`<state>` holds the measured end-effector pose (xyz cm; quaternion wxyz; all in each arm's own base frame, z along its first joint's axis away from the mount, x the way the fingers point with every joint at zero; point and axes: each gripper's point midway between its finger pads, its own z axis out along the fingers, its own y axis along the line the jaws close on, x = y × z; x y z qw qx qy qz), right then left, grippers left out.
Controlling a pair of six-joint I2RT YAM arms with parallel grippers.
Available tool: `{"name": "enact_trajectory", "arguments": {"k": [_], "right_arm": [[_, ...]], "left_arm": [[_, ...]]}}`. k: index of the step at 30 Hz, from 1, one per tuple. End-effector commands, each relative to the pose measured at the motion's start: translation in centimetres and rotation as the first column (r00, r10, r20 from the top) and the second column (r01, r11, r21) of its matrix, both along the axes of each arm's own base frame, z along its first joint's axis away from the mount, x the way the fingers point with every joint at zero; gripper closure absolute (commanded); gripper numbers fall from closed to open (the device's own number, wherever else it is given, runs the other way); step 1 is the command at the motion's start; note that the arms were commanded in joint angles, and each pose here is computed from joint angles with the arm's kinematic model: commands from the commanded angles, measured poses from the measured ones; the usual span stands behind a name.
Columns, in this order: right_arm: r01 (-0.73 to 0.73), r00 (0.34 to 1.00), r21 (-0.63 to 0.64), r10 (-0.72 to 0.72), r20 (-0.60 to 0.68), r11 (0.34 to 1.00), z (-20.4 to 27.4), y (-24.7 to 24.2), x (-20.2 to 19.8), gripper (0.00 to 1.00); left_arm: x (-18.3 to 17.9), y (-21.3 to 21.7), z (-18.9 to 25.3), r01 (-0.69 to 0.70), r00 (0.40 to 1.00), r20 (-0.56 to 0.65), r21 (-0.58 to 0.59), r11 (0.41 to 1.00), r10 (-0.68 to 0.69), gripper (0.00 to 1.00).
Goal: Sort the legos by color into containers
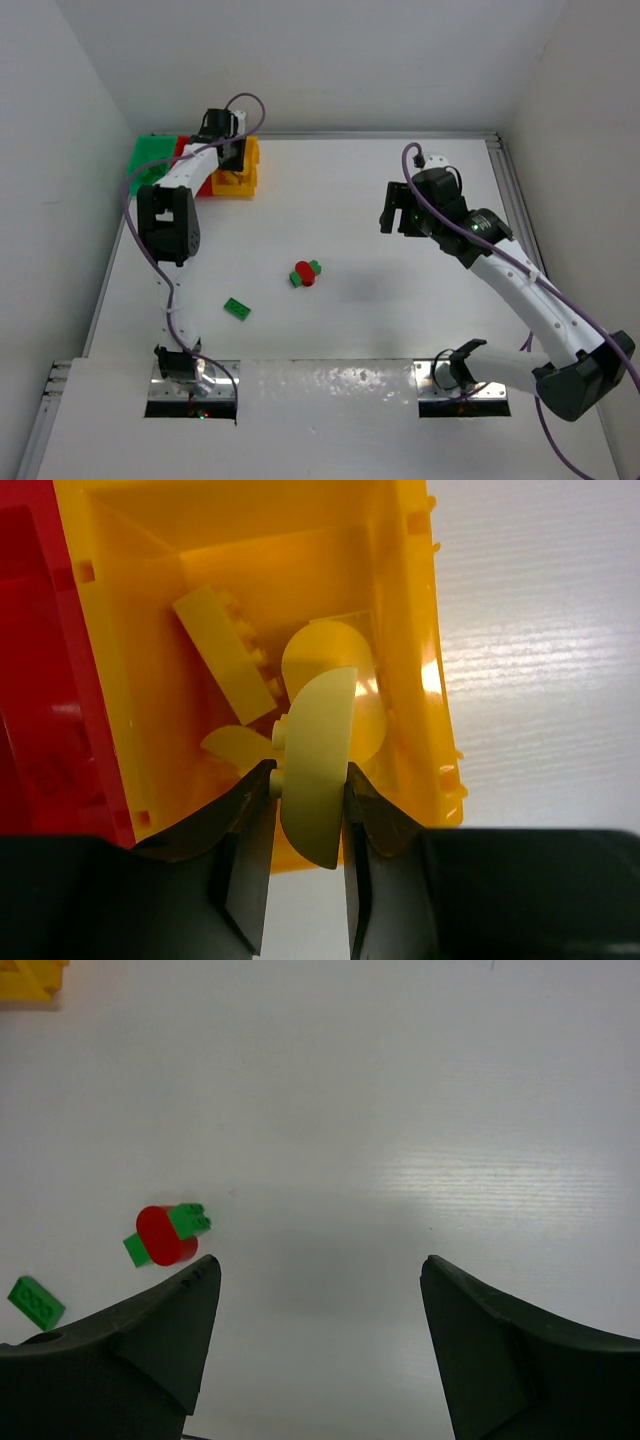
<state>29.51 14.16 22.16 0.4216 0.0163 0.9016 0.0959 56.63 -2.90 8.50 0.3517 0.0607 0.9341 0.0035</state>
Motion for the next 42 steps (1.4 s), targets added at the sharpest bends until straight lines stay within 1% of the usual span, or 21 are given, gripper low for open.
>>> {"name": "enact_trajectory", "arguments": {"k": [1,6,8,9,12,15,20,22,23,24,25,26,28,30,31,32,34,35,37,39,42], "right_arm": [[0.014,1.000,0.016,-0.014,-0.006,1.000,0.4,0.1,-0.1,0.21],[0.028,1.000,0.031,-0.027,-0.013,0.999,0.3,0.2,-0.1,0.21],[0.030,1.000,0.034,-0.029,-0.009,0.999,0.5,0.2,-0.1,0.22],[0.029,1.000,0.036,-0.029,-0.010,0.999,0.6,0.3,0.0,0.22],[0.023,1.000,0.039,-0.023,-0.009,0.999,1.0,0.4,0.0,0.22],[0.018,1.000,0.037,-0.018,-0.004,0.999,1.3,0.4,0.0,0.22],[-0.009,1.000,0.050,0.009,-0.004,0.999,1.4,0.9,-0.1,0.23],[-0.019,1.000,0.050,0.020,-0.013,0.999,1.2,1.0,-0.2,0.25],[-0.031,0.999,0.053,0.032,-0.022,0.998,1.0,1.1,-0.5,0.28],[-0.036,0.999,0.052,0.038,-0.029,0.998,0.8,1.2,-0.6,0.31],[-0.046,0.998,0.058,0.048,-0.037,0.997,0.4,1.3,-0.9,0.39],[-0.050,0.998,0.065,0.053,-0.037,0.997,0.3,1.4,-1.1,0.42],[-0.050,0.998,0.084,0.052,-0.030,0.995,-0.1,1.4,-1.3,0.46],[-0.056,0.998,0.102,0.059,-0.027,0.993,-0.3,1.7,-1.4,0.45],[-0.057,0.998,0.107,0.060,-0.029,0.993,-0.5,1.7,-1.5,0.44],[-0.060,0.997,0.109,0.064,-0.032,0.992,-0.6,1.8,-1.6,0.43],[-0.075,0.996,0.120,0.081,-0.044,0.990,-0.8,2.2,-1.6,0.42],[-0.081,0.995,0.123,0.087,-0.048,0.989,-0.9,2.4,-1.7,0.42],[-0.094,0.993,0.134,0.103,-0.059,0.986,-1.0,2.8,-1.8,0.42],[-0.098,0.993,0.146,0.107,-0.059,0.984,-1.0,3.1,-1.6,0.42],[-0.103,0.991,0.156,0.114,-0.063,0.982,-0.9,3.4,-1.6,0.42]], "left_arm": [[3.2,0.3,3.4,-0.037,0.987,0.155,0.010,0.999,0.035,1.00],[3.4,0.5,2.5,-0.044,0.987,0.155,0.013,0.999,0.042,0.92],[3.6,0.5,2.6,-0.052,0.985,0.166,0.012,0.999,0.049,0.81],[3.8,0.6,2.7,-0.059,0.983,0.174,0.013,0.998,0.056,0.70],[3.8,0.5,3.4,-0.046,0.981,0.187,0.011,0.999,0.043,0.48],[3.9,0.3,4.7,-0.030,0.977,0.212,0.007,1.000,0.028,0.42],[3.5,0.4,8.1,-0.029,0.964,0.264,0.015,0.999,0.024,0.45],[2.7,0.1,11.9,-0.006,0.945,0.328,0.008,1.000,0.003,0.61],[1.8,-1.1,11.9,0.057,0.946,0.321,-0.006,0.998,-0.052,0.72],[0.4,-1.8,15.0,0.106,0.926,0.364,-0.009,0.994,-0.095,0.90],[-1.4,-3.9,14.2,0.219,0.920,0.333,0.000,0.976,-0.206,0.96],[-3.7,-5.0,15.7,0.277,0.908,0.322,0.019,0.961,-0.268,0.99],[-7.9,-8.5,13.3,0.418,0.880,0.216,0.074,0.906,-0.423,0.96],[-12.5,-10.2,12.8,0.494,0.854,0.146,0.077,0.866,-0.499,0.76],[-15.7,-11.9,10.0,0.552,0.829,0.071,0.054,0.832,-0.555,0.66],[-17.8,-12.8,10.8,0.590,0.802,0.091,0.036,0.807,-0.590,0.43],[-22.6,-14.9,7.5,0.683,0.731,0.020,-0.003,0.731,-0.683,0.22],[-23.9,-15.5,8.0,0.706,0.708,0.042,0.007,0.709,-0.705,0.09],[-27.6,-16.9,5.1,0.783,0.622,-0.021,0.020,0.622,-0.783,0.00],[-29.8,-17.9,2.9,0.826,0.563,-0.081,0.070,0.559,-0.823,0.00],[-31.0,-19.1,0.8,0.854,0.518,-0.116,0.112,0.507,-0.847,0.00]]}}
